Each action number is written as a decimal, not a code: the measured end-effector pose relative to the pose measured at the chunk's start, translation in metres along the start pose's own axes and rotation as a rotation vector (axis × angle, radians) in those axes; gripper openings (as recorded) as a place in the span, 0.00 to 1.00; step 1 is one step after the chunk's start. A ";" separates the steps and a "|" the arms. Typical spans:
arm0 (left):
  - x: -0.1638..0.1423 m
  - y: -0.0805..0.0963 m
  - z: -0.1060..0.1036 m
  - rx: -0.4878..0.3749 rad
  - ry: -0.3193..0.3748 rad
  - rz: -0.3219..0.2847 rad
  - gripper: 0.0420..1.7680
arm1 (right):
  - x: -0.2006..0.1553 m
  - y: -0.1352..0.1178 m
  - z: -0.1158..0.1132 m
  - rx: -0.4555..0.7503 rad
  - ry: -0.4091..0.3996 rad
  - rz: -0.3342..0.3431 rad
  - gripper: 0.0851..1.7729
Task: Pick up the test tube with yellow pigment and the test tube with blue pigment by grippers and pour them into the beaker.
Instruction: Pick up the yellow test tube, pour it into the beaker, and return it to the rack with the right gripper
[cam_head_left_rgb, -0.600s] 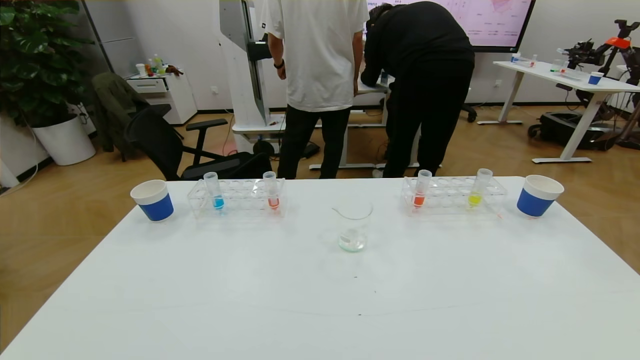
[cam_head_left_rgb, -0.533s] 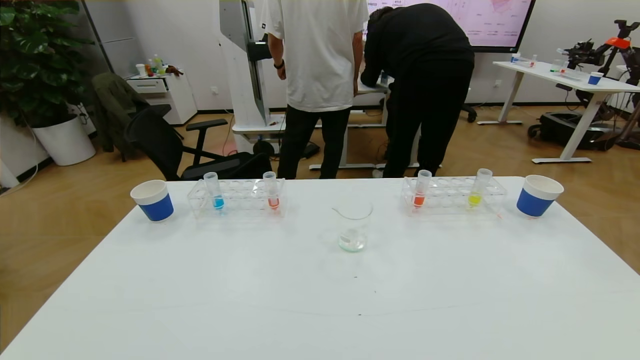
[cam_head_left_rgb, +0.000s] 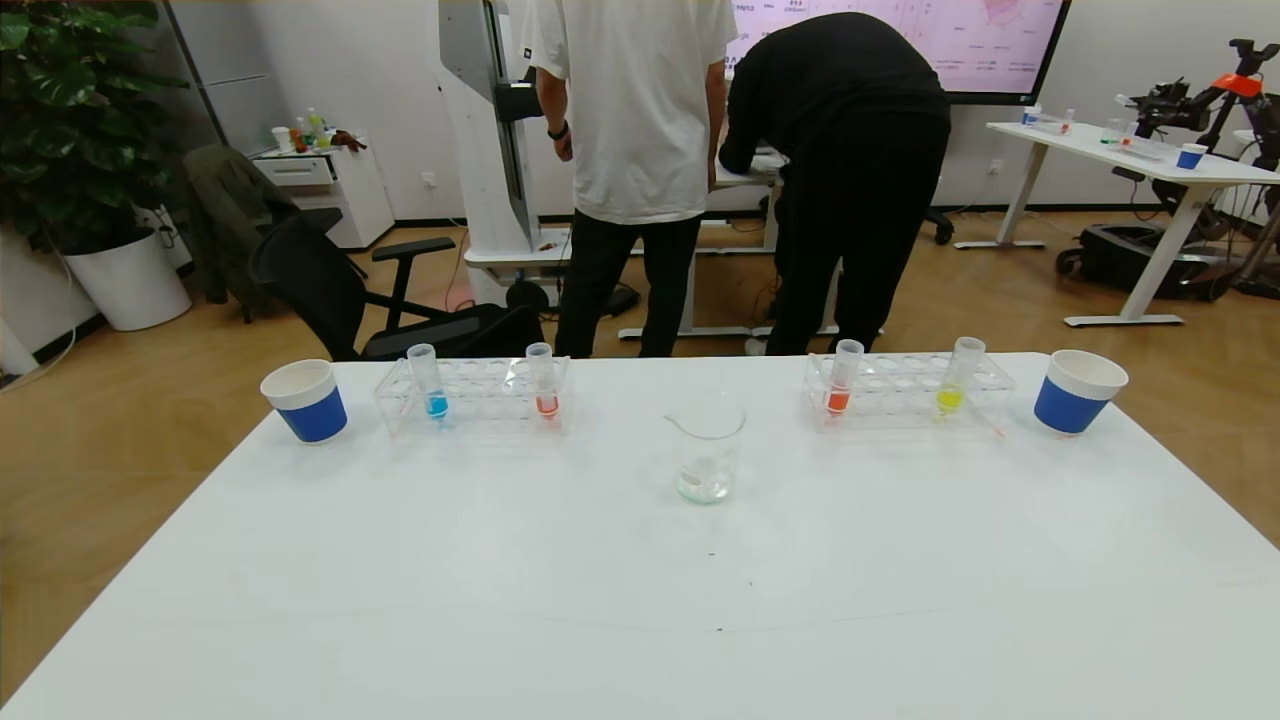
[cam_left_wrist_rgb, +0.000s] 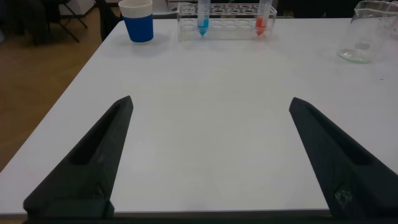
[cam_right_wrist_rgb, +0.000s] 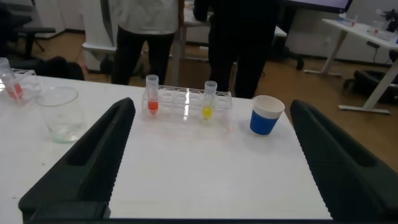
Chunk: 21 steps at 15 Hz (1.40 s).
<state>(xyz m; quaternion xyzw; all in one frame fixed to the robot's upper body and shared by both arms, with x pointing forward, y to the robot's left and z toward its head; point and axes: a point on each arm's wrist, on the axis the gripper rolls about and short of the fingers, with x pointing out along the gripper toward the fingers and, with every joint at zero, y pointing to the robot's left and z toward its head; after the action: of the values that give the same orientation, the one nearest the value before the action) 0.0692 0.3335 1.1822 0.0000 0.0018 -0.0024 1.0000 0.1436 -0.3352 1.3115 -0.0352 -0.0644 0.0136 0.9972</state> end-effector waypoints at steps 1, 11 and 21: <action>0.000 0.000 0.000 0.000 0.000 0.000 0.99 | 0.017 0.000 0.002 0.002 0.006 0.002 0.98; 0.000 0.000 0.000 0.000 0.000 0.000 0.99 | 0.173 -0.007 -0.054 0.097 0.035 -0.016 0.98; 0.000 0.000 0.000 0.000 0.000 0.000 0.99 | 0.262 -0.021 -0.162 0.119 0.145 -0.009 0.98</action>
<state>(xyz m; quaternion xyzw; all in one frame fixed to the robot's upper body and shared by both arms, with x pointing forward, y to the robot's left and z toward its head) 0.0692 0.3335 1.1822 0.0000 0.0016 -0.0024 1.0000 0.4244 -0.3585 1.1862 0.0232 0.0085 0.0104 0.9996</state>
